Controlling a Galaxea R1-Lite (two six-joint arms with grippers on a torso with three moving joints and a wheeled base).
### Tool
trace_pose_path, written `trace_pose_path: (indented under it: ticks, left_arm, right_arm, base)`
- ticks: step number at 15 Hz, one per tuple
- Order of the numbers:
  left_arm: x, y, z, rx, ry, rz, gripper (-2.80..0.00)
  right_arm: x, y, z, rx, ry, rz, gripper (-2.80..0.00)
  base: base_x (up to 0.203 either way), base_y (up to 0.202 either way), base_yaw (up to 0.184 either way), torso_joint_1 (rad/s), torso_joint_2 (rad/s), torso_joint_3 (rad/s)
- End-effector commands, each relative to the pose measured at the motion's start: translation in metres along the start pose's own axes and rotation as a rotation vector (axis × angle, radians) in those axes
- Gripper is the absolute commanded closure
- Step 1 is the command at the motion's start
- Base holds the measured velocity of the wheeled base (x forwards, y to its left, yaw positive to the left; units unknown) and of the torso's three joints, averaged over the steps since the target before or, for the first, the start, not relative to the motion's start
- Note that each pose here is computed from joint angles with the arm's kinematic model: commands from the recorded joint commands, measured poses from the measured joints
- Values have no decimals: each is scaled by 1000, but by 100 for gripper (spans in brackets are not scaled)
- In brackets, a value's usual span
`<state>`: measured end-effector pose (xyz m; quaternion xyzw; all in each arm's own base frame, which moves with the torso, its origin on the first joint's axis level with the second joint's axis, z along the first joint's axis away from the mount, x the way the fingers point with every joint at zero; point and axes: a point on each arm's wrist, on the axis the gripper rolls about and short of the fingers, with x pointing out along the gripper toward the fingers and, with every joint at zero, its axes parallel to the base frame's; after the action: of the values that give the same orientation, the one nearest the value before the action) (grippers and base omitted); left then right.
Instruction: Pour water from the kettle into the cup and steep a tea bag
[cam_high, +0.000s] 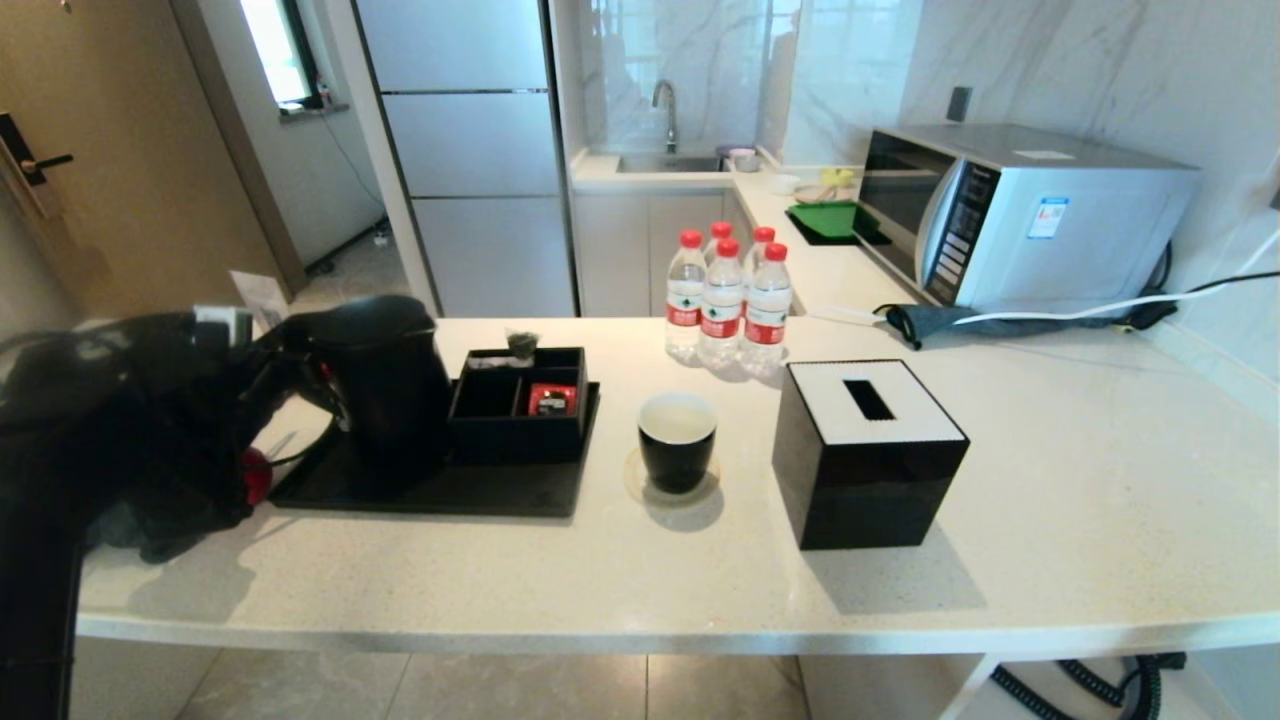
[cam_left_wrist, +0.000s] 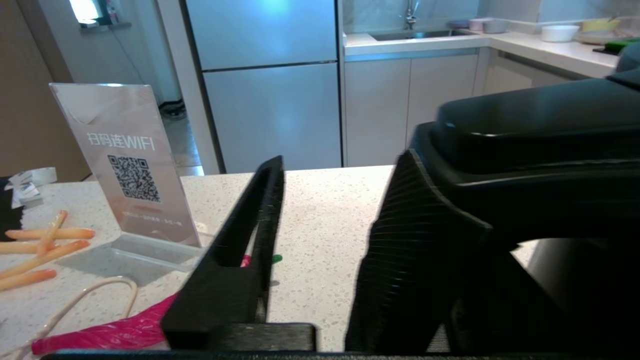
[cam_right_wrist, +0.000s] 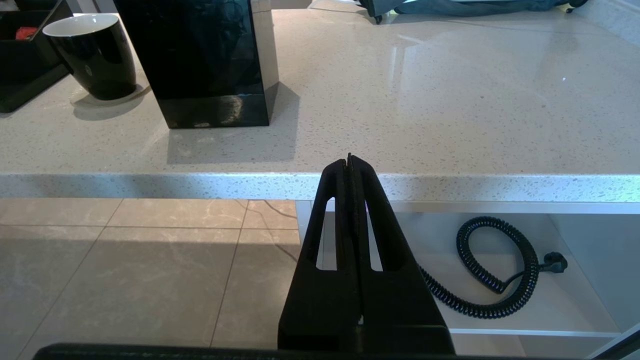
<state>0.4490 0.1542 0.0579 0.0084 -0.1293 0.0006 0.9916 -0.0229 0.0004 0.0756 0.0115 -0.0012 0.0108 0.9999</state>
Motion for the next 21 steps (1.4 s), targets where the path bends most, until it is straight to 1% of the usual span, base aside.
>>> trace_pose_path:
  ticks: [1, 7, 11, 15, 21]
  left_arm:
    - [0, 1, 1, 3, -13, 2, 0]
    - [1, -1, 9, 9, -38, 3, 0]
    - [2, -5, 28, 16, -71, 3, 0]
    - [-6, -9, 47, 17, -94, 6, 0]
    - [-23, -13, 76, 10, -100, 17, 0]
  right_arm:
    - [0, 0, 0, 0, 1, 1, 0]
    - [0, 0, 0, 0, 1, 1, 0]
    - [0, 0, 0, 0, 1, 1, 0]
    - [0, 0, 0, 0, 1, 1, 0]
    - [0, 0, 0, 0, 1, 1, 0]
  base:
    - [0, 0, 0, 0, 0, 0]
    - [0, 0, 0, 0, 0, 0]
    - [0, 0, 0, 0, 0, 0]
    - [0, 0, 0, 0, 0, 0]
    - [0, 0, 0, 0, 0, 0]
